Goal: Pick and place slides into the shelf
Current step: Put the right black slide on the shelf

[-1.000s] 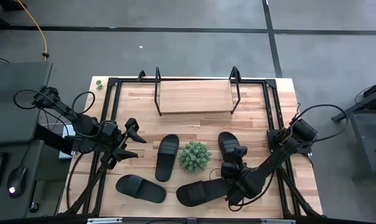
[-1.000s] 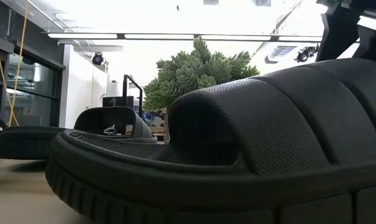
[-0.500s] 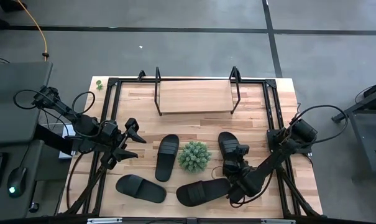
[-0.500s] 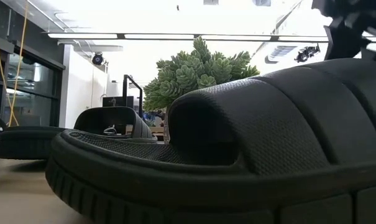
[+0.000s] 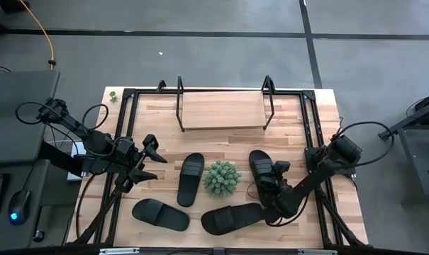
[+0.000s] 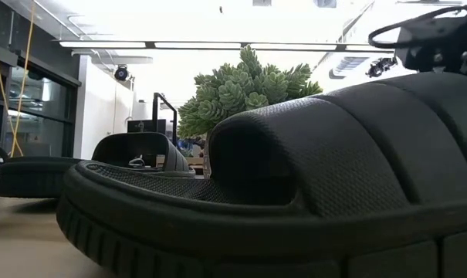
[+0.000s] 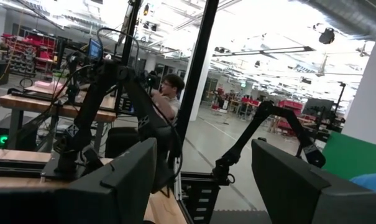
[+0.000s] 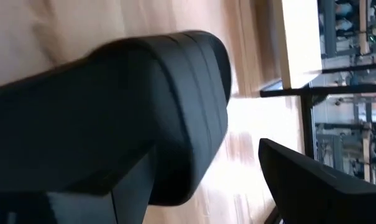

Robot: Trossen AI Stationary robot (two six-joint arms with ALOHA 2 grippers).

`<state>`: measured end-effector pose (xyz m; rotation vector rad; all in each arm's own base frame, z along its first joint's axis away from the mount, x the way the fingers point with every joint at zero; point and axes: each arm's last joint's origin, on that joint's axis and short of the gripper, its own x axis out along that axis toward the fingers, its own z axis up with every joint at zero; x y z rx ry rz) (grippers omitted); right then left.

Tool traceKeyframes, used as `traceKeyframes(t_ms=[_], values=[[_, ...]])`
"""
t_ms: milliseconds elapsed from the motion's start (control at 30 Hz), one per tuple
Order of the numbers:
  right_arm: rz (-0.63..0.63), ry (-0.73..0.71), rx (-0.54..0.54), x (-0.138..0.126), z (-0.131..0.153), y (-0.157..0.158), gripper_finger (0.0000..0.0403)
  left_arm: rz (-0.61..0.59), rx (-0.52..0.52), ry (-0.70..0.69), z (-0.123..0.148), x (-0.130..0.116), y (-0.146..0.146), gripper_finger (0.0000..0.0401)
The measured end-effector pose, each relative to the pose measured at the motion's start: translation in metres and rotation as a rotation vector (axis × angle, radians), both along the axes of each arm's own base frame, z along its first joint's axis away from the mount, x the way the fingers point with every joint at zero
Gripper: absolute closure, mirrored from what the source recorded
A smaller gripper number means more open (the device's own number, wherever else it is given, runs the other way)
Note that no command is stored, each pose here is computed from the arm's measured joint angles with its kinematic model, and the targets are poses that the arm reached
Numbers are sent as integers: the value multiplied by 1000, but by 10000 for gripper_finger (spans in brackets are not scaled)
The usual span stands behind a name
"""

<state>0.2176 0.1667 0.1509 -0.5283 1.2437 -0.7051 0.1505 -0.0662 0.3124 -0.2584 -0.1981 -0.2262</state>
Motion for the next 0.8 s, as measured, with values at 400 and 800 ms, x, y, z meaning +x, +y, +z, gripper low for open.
traceKeyframes(t_ms=[400,800], values=[[-51,-12,-1,9,-18,-26,131,0,0,0,0,0,0,155],[-51,-34,-13,17,-18,-33,131,0,0,0,0,0,0,155]])
